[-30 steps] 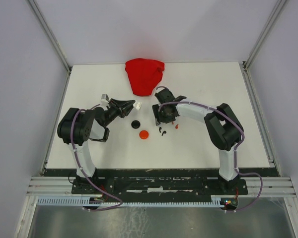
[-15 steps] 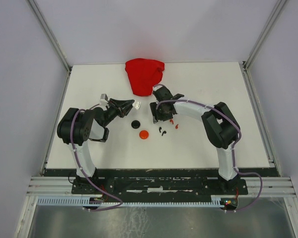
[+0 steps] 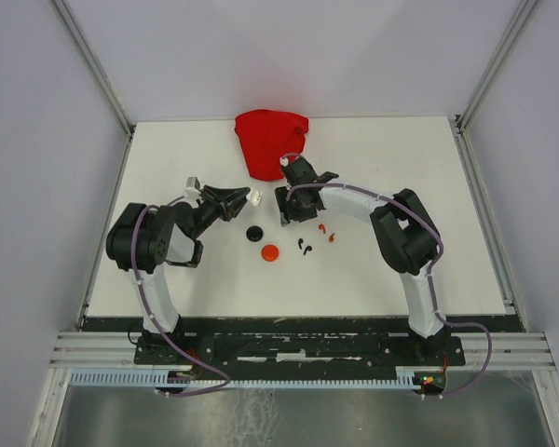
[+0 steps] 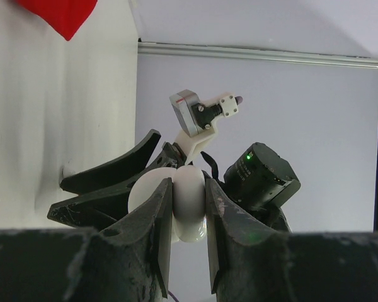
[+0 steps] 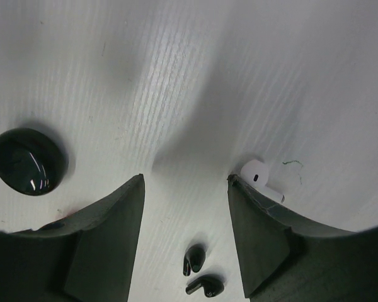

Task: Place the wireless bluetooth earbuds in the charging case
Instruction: Pick up the earbud from the center of the board.

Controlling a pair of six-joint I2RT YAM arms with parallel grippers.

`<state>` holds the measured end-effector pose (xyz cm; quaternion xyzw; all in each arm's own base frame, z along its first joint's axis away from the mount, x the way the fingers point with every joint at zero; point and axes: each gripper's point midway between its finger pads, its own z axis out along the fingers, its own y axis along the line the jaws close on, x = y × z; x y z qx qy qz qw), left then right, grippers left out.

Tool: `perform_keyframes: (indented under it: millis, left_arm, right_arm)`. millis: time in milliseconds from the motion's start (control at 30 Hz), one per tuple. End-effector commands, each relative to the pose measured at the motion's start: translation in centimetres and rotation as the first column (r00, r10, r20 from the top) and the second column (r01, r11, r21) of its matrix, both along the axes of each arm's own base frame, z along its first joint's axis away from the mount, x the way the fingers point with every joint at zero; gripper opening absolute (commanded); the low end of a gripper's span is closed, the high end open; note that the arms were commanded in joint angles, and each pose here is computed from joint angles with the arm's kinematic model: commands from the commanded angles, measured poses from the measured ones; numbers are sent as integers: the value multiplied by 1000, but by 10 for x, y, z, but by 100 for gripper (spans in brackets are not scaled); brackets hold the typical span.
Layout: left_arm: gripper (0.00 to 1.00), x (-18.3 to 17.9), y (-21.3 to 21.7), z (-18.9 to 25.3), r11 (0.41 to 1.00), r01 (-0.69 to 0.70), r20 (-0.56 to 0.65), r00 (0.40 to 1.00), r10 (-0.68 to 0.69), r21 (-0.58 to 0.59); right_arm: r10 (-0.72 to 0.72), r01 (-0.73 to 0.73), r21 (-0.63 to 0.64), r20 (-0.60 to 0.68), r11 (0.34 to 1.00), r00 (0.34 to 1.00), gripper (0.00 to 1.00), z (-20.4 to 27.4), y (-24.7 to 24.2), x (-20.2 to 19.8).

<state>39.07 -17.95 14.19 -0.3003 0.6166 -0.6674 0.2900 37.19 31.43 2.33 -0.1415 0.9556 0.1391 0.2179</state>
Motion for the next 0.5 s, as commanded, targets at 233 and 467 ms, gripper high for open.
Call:
perform_keyframes:
  millis: [233,467]
  left_arm:
    - [3,-9,3,31,999,19,103,995,-16,-26]
    - [3,-8,4,30,1000,18,100,995,-15,-24]
  right_arm:
    - [-21,21,-3,46,1000,999,64,7,8,25]
    - [-42,43,-13,49,999,998,64,7,-3,30]
